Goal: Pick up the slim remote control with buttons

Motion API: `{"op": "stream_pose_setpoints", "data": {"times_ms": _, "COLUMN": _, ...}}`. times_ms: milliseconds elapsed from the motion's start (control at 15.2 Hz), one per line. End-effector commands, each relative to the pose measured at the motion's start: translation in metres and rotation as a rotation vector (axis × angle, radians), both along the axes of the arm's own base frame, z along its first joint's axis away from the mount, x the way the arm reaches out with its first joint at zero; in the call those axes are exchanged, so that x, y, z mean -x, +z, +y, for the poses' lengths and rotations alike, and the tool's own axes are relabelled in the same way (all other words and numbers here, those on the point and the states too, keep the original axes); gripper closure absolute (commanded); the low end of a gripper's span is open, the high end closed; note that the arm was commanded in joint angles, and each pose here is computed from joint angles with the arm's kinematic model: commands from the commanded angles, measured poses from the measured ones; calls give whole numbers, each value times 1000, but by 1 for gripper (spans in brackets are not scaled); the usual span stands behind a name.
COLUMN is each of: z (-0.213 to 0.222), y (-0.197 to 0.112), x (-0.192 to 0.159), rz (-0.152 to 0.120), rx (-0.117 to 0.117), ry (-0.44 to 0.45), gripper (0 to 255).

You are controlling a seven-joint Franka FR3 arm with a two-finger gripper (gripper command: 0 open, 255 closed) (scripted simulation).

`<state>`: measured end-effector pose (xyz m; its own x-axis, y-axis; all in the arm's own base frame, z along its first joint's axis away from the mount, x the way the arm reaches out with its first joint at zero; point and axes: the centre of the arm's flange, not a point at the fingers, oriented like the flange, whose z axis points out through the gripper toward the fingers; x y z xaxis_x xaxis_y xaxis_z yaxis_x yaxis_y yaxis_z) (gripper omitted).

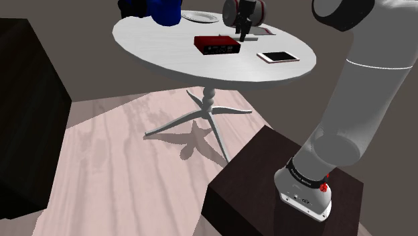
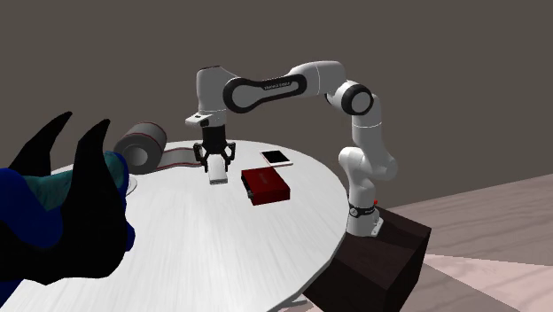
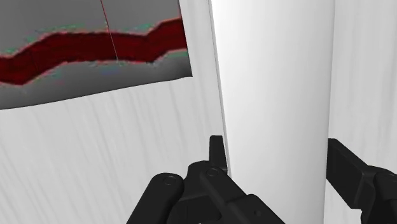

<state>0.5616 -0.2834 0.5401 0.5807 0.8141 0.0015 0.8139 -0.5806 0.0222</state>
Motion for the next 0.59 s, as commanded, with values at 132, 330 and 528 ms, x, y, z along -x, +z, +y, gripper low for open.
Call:
{"op": "stream_pose_setpoints", "data": {"times_ms": 132, "z": -1, "y": 3, "x": 0, "rz": 2, "rx": -1, "ry": 0, "gripper": 255}}
{"op": "stream_pose_setpoints", "data": {"times_ms": 330, "z": -1, "y": 19, "x": 0, "rz": 2, "rx": -1, "ry": 0, "gripper": 255}}
{"op": "stream_pose_setpoints", "data": {"times_ms": 528, "z": -1, "y": 35, "x": 0, "rz": 2, "rx": -1, "ry": 0, "gripper": 255}}
